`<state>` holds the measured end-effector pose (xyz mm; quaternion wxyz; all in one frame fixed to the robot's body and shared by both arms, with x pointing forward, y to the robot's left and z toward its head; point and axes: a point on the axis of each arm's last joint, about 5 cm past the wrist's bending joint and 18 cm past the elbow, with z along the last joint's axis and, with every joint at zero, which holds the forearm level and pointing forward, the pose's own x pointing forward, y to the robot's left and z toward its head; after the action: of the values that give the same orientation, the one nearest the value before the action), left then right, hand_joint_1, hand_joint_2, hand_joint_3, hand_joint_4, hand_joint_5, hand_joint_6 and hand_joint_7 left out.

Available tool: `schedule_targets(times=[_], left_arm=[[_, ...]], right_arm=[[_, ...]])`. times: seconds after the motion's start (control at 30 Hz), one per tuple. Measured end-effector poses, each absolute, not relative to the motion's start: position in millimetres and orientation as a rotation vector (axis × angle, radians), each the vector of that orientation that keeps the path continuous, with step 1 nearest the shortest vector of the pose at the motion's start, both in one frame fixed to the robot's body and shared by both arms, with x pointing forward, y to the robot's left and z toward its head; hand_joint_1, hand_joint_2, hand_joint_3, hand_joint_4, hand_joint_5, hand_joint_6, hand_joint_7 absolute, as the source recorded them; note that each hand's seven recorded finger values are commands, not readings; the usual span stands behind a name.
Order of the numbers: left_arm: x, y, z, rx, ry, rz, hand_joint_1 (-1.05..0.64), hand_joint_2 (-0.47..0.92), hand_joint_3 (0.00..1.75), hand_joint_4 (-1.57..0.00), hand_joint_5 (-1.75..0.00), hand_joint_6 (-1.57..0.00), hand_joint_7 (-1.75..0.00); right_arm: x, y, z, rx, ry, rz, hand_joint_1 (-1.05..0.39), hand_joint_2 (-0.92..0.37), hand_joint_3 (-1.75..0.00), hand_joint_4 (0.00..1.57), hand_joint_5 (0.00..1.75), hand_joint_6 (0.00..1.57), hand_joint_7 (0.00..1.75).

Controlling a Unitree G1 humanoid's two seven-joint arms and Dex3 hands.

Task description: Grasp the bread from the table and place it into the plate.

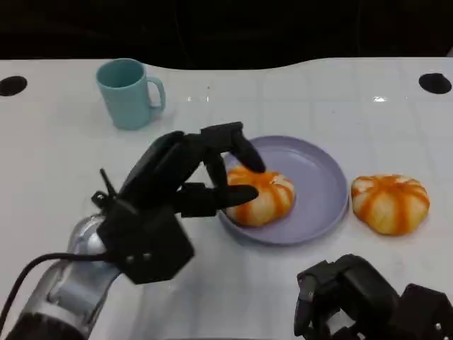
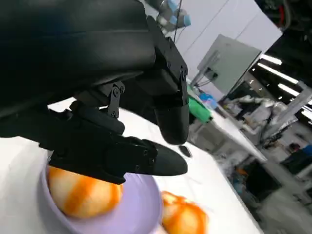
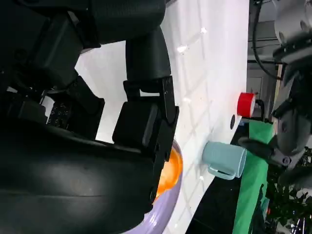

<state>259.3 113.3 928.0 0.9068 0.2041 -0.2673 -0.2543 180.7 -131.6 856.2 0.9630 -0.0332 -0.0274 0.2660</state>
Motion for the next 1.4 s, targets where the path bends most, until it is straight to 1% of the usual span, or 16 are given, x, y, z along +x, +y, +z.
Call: schedule_targets(times=[0.17, 0.3, 0.37, 0.53, 0.73, 0.9, 1.13, 1.23, 1.4], left_arm=[[245, 127, 913.6, 0.249, -0.487, -0.556, -0.57, 0.92, 0.27, -0.72, -1.75, -0.48, -1.71], [232, 128, 902.9, 0.091, -0.432, -0.552, -0.58, 0.92, 0.29, -0.72, -1.75, -0.45, -1.74], [228, 129, 899.5, 0.057, -0.412, -0.555, -0.61, 0.92, 0.27, -0.73, -1.75, -0.46, -1.72], [217, 128, 892.8, -0.074, -0.362, -0.571, -0.62, 0.92, 0.26, -0.71, -1.75, -0.49, -1.67], [203, 135, 874.4, -0.236, -0.227, -0.605, -0.63, 0.92, 0.27, -0.7, -1.75, -0.53, -1.61], [196, 141, 869.4, -0.331, -0.151, -0.644, -0.6, 0.92, 0.26, -0.68, -1.75, -0.51, -1.65], [186, 146, 860.7, -0.428, -0.041, -0.67, -0.55, 0.92, 0.21, -0.73, -1.75, -0.53, -1.68], [182, 147, 858.9, -0.446, -0.022, -0.676, -0.56, 0.92, 0.21, -0.73, -1.75, -0.53, -1.69], [182, 147, 857.6, -0.456, -0.021, -0.688, -0.57, 0.92, 0.19, -0.75, -1.75, -0.54, -1.69]], right_arm=[[181, -132, 856.5, -0.066, -0.054, 0.543, -1.05, -0.13, -1.39, 1.54, 1.32, 1.57, 1.05], [181, -133, 856.9, -0.07, -0.048, 0.548, -1.05, -0.14, -1.37, 1.54, 1.31, 1.57, 1.06], [180, -134, 856.9, -0.072, -0.047, 0.549, -1.05, -0.14, -1.37, 1.55, 1.31, 1.57, 1.07], [180, -136, 856.7, -0.075, -0.045, 0.549, -1.05, -0.11, -1.38, 1.54, 1.31, 1.57, 1.05], [180, -136, 856.3, -0.069, -0.043, 0.556, -1.05, -0.12, -1.38, 1.53, 1.31, 1.57, 1.04], [180, -136, 856.2, -0.061, -0.04, 0.554, -1.05, -0.14, -1.35, 1.53, 1.31, 1.57, 1.07], [180, -136, 856.0, -0.058, -0.04, 0.553, -1.05, -0.15, -1.34, 1.54, 1.31, 1.57, 1.08], [180, -136, 855.4, -0.058, -0.039, 0.553, -1.05, -0.16, -1.33, 1.54, 1.31, 1.57, 1.08], [179, -137, 852.9, -0.057, -0.035, 0.551, -1.05, -0.17, -1.32, 1.54, 1.31, 1.57, 1.07]])
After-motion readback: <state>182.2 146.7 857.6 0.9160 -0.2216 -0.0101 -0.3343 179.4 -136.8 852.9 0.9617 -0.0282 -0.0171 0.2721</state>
